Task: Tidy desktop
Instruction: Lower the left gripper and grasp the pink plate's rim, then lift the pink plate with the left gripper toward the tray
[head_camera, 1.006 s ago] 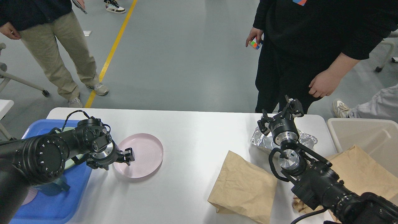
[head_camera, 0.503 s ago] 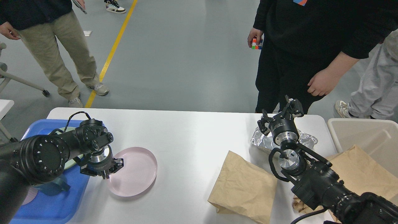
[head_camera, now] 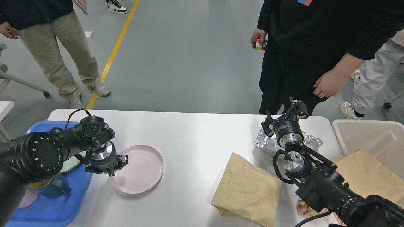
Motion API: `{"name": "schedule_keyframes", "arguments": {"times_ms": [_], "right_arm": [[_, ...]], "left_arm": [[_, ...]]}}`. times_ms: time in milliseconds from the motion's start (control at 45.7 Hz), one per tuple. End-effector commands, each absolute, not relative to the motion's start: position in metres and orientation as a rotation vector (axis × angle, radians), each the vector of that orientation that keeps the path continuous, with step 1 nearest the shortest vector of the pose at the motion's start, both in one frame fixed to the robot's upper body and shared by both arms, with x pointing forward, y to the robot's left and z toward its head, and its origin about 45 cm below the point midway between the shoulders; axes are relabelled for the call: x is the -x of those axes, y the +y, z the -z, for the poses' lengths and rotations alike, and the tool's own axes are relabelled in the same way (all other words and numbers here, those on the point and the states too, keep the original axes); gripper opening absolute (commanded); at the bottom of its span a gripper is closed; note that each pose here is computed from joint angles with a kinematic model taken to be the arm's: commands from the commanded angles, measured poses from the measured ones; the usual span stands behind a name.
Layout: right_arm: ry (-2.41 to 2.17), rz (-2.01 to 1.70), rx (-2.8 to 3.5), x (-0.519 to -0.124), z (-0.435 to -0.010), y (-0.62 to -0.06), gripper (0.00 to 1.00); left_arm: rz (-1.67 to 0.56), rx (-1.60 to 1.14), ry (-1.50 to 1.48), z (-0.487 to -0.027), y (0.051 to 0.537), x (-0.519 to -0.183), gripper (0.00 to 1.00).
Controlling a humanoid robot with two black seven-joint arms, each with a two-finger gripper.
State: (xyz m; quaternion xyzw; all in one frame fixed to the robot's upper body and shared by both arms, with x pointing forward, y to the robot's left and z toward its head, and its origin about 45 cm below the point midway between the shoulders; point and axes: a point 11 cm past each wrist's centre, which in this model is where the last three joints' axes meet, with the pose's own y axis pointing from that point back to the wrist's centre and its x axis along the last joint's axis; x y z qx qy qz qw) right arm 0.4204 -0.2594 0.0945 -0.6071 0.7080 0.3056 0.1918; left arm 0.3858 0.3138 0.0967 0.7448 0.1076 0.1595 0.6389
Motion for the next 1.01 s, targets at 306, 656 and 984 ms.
{"name": "schedule_keyframes", "arguments": {"times_ms": [306, 656, 984], "right_arm": [[1.988, -0.858, 1.705, -0.42, -0.095, -0.259, 1.0], [1.988, -0.858, 1.705, -0.42, -0.095, -0.259, 1.0], [1.988, -0.858, 1.705, -0.42, -0.095, -0.259, 1.0]], "left_arm": [[-0.43, -1.678, 0.147, -0.147, 0.303, -0.425, 0.0], [-0.407, -1.545, 0.17, -0.209, 0.3, -0.447, 0.0], [-0.51, -1.476, 0.118, -0.298, 0.328, -0.47, 0.0]]}}
